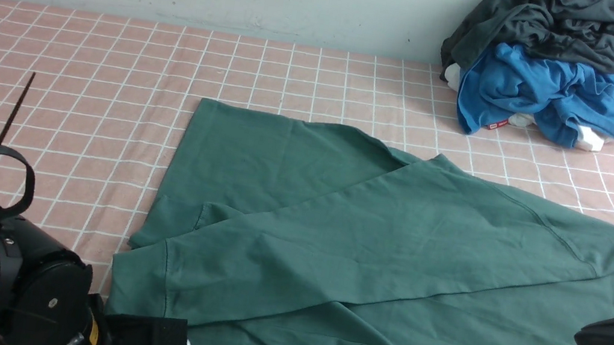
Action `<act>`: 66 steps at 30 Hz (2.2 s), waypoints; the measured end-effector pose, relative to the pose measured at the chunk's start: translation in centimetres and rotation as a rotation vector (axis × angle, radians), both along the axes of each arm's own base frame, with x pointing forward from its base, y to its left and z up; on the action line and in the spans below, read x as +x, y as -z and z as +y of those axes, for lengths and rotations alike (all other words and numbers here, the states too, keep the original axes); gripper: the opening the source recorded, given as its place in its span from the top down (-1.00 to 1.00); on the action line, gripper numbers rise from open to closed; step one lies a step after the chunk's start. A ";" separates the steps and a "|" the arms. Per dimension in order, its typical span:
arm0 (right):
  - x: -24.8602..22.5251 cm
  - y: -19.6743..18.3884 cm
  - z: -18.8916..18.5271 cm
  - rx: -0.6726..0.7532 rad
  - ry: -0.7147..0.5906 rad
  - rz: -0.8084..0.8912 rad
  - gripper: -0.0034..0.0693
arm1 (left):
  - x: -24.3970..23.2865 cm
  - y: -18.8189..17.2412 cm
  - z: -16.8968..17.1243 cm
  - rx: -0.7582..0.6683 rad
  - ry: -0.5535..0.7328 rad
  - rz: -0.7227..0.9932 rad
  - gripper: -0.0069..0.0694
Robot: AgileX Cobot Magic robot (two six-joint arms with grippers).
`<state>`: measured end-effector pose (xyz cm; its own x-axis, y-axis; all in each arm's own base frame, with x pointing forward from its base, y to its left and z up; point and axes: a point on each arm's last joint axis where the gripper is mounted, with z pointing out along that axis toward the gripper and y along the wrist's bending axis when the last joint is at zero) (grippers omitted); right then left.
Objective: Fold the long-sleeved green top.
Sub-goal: Use both arms simultaneously to clamp the lower edge of the clothing fabric
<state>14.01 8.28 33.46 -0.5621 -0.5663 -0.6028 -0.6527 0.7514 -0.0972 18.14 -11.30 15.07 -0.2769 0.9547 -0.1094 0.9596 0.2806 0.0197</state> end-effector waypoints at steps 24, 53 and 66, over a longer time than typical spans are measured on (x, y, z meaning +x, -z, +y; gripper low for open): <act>0.0 0.0 0.0 -0.002 0.000 -0.001 0.94 | 0.6 -0.3 -0.6 0.131 -0.043 -0.189 -0.15; 4.0 4.7 2.3 -0.186 -0.137 0.187 -0.10 | -1.9 -2.1 2.7 0.293 -0.278 0.056 0.79; 3.2 7.4 2.4 -0.247 -0.236 0.367 -0.11 | -1.4 -1.9 2.7 0.208 -0.343 0.055 0.80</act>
